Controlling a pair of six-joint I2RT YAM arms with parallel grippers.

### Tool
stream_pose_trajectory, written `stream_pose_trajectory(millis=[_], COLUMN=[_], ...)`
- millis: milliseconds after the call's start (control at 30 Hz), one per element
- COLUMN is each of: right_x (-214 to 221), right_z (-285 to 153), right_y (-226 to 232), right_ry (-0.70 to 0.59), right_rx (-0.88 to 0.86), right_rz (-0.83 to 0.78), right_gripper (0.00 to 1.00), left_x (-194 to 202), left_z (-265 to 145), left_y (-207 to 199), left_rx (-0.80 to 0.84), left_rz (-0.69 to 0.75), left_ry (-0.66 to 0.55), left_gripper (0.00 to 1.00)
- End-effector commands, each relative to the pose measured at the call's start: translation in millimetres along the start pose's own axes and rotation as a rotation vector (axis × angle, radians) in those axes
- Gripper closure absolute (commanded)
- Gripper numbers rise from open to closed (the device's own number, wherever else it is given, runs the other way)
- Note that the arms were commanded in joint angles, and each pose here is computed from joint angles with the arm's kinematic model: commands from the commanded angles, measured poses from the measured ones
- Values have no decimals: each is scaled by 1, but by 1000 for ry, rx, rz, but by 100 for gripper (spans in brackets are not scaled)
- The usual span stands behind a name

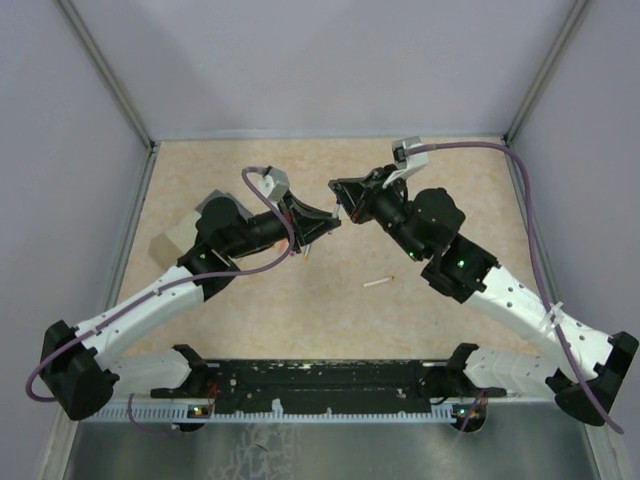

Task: Insert the pens into the pen caps
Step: Press the pen cap onto the pen.

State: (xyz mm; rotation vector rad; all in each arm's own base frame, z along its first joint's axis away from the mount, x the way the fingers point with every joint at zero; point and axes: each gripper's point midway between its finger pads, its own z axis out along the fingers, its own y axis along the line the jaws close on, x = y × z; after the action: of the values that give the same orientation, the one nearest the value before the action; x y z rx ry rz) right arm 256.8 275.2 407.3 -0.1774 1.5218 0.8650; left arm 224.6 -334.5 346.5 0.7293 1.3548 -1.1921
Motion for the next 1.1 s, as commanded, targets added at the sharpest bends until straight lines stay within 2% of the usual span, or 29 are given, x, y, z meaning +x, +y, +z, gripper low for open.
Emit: stream_pose_trajectory(millis=[0,133,267,467,667,767,933,1067], right_x=[-8,31,88,174,219,190,96,26], right_z=[-4,-11,-24,-61,-88,-81,-55,-47], right_y=[11,6,1,-2,-6,-12,-20,-24], right_ry=[-13,94,258,460,581,502,261,85], right_rx=[-53,-63,-64,-20,1,46,72,90], right_rz=[41,86,105,99,121,76,68,8], right_gripper=[100,100,100,100,100,100,100,81], left_x=[-14,-31,-49,-71,-89,-84,-63,-49], left_z=[5,10,16,23,25,24,24,22], left_y=[4,6,4,2,-2,-2,2,3], left_rx=[-22,-41,-27,-15,-7,-6,-9,-5], left_rz=[6,22,55,82,93,90,71,60], left_ry=[-35,-78,-116,-173,-222,-212,-149,-106], left_gripper=[100,100,100,100,100,100,100,100])
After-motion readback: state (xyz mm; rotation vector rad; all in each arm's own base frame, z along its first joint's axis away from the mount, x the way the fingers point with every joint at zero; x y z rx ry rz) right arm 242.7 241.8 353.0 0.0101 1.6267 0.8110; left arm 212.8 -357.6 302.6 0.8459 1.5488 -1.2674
